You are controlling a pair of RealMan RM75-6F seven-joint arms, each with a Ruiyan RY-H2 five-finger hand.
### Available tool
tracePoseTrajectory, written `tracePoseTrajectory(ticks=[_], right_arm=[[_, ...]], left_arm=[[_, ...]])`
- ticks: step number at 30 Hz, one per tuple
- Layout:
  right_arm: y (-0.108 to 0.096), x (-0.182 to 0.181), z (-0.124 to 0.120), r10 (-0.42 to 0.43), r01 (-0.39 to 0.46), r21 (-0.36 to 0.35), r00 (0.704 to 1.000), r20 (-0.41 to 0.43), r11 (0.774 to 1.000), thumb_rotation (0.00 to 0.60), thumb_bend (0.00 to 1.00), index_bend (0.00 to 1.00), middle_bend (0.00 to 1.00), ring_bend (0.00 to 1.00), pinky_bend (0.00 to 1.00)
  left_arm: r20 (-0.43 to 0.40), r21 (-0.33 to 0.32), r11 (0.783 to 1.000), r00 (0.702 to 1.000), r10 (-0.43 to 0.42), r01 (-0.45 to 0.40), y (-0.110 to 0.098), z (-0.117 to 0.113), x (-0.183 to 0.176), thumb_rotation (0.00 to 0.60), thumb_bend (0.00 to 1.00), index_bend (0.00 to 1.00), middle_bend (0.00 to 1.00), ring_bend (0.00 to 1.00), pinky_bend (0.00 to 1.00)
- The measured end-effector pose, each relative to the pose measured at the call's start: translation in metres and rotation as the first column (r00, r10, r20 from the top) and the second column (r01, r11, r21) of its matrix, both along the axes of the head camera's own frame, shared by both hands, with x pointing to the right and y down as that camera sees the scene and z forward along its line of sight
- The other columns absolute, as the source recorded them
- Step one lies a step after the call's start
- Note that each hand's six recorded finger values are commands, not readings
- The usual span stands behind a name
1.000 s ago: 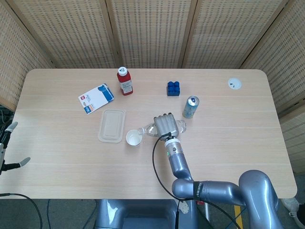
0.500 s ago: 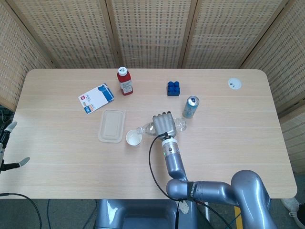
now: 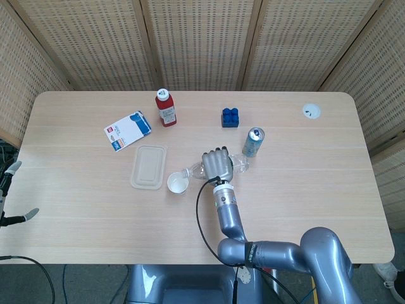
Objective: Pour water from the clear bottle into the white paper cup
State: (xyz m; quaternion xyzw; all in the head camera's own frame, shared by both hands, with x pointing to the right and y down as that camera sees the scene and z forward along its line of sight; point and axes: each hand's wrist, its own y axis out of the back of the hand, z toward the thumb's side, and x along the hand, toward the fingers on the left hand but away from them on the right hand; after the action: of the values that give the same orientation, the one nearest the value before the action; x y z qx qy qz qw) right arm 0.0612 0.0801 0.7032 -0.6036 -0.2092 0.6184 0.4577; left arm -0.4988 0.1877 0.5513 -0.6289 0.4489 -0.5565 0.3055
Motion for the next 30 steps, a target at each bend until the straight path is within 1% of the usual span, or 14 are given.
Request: tracePoseTrajectory(ticks=[6,14,21,30], right_arm=[[-0.0002,-0.0008,-0.0001,-0.024,0.025,0.031,0.999,-0.031,0.999,0.600,0.83,0.53,0.58,0.52,0.77],[0.0009,-0.0017,0.0000,-0.037,0.039,0.039,0.998,-0.044,0.998,0.600,0.83,0.53,0.58,0.52,0.77],[-0.0015,-0.0005,-0.0026,-0.068,0.074,0.068,0.993,-0.092,0.995,0.600,0.83,0.53,0.58,0.52,0.77],[-0.0005,-0.0006,-0.0030,-0.083,0.094,0.086,0.989,-0.120,0.992,0.600,0.83,0.53,0.58,0.52,0.77]], left_arm=[[0.001,-0.002,1.000,1.000,0.000,0.000,0.0000,0.0006,0.0002,0.600,0.00,0.00,0.00,0.00,0.00],[0.006,-0.002,1.000,1.000,0.002,-0.002,0.0002,0.0015,0.0009,0.600,0.00,0.00,0.00,0.00,0.00],[0.008,-0.005,1.000,1.000,0.008,-0.008,0.0012,0.0026,0.0034,0.600,0.00,0.00,0.00,0.00,0.00],[0.007,-0.005,1.000,1.000,0.010,-0.010,0.0016,0.0024,0.0044,0.600,0.00,0.00,0.00,0.00,0.00]])
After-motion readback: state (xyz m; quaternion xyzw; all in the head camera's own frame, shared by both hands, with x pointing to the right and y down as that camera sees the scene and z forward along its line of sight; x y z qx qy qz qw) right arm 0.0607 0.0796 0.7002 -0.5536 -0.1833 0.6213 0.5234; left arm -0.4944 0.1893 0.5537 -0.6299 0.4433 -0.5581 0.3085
